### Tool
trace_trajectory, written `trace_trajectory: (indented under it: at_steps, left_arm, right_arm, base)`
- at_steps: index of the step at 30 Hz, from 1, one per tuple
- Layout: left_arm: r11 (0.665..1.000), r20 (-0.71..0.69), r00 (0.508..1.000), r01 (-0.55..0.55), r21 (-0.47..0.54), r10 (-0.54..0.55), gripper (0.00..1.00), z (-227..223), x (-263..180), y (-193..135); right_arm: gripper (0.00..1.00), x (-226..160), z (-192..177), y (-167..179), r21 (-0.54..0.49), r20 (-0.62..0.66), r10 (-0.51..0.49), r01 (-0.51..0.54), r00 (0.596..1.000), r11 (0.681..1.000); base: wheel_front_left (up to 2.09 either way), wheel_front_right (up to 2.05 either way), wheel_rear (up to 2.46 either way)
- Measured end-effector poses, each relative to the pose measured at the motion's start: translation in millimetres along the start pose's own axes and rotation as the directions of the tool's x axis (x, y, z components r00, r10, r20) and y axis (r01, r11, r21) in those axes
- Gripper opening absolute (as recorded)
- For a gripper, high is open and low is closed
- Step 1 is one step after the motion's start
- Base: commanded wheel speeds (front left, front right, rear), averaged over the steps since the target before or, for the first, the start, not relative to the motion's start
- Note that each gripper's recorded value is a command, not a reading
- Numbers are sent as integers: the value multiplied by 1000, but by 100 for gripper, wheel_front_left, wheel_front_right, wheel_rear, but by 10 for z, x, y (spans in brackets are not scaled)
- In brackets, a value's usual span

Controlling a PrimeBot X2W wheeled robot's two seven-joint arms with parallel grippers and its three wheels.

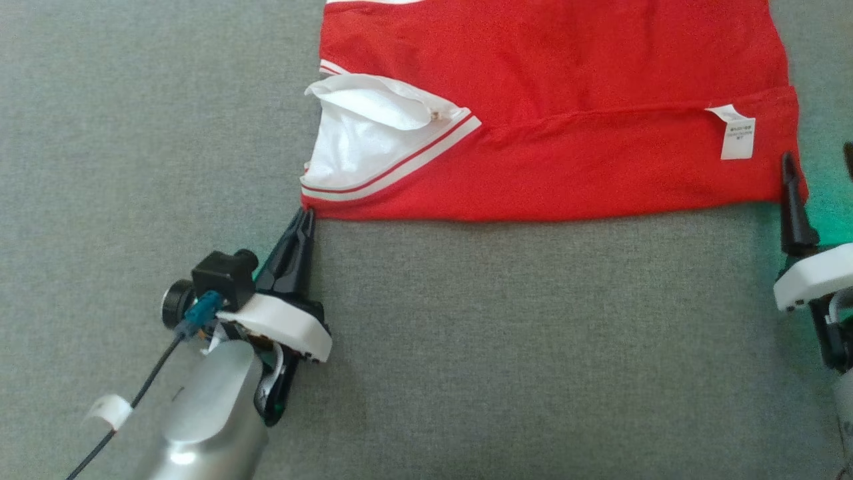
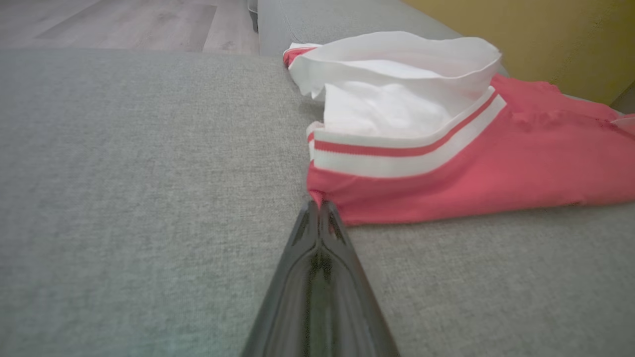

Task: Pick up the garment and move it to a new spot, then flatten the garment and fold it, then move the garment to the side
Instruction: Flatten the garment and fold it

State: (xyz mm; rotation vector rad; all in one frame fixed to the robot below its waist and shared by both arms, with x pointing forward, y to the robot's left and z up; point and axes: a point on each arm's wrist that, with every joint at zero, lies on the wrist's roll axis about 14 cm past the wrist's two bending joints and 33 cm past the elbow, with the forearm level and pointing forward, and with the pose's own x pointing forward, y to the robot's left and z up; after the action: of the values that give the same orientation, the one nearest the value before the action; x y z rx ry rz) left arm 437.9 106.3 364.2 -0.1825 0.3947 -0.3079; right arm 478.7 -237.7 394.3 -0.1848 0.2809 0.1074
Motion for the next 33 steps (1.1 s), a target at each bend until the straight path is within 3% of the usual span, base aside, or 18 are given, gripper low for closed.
trace_trajectory:
  at_steps: [10, 11, 12, 13, 25, 33]
  left_arm:
    - [1000, 58, 998, 18, 13, -19, 0, 173, -167, -51]
    - [1000, 62, 998, 18, 14, -18, 0, 178, -194, -52]
    - [1000, 63, 998, 16, 15, -17, 0, 177, -222, -47]
    - [1000, 64, 998, 15, 16, -16, 0, 173, -251, -43]
    - [999, 103, 994, 28, 19, -30, 0, 200, -564, -152]
    - [1000, 35, 999, 12, -26, -11, 0, -134, -864, -251]
  right_arm:
    - [97, -131, -427, 113, 51, -204, 27, -17, 979, 999]
    - [50, -132, -422, 115, 54, -207, 28, -17, 978, 998]
    - [17, -136, -412, 120, 59, -205, 29, -17, 978, 998]
    - [0, -143, -409, 127, 66, -205, 30, -17, 978, 998]
    - [0, -480, -451, 71, 98, -207, 27, -7, 978, 995]
    - [0, -922, -551, -30, 101, -213, 21, 0, 977, 995]
  base:
    - [0, 0, 0]
    - [0, 0, 0]
    - [0, 0, 0]
    - [0, 0, 0]
    - [0, 0, 0]
    - [0, 0, 0]
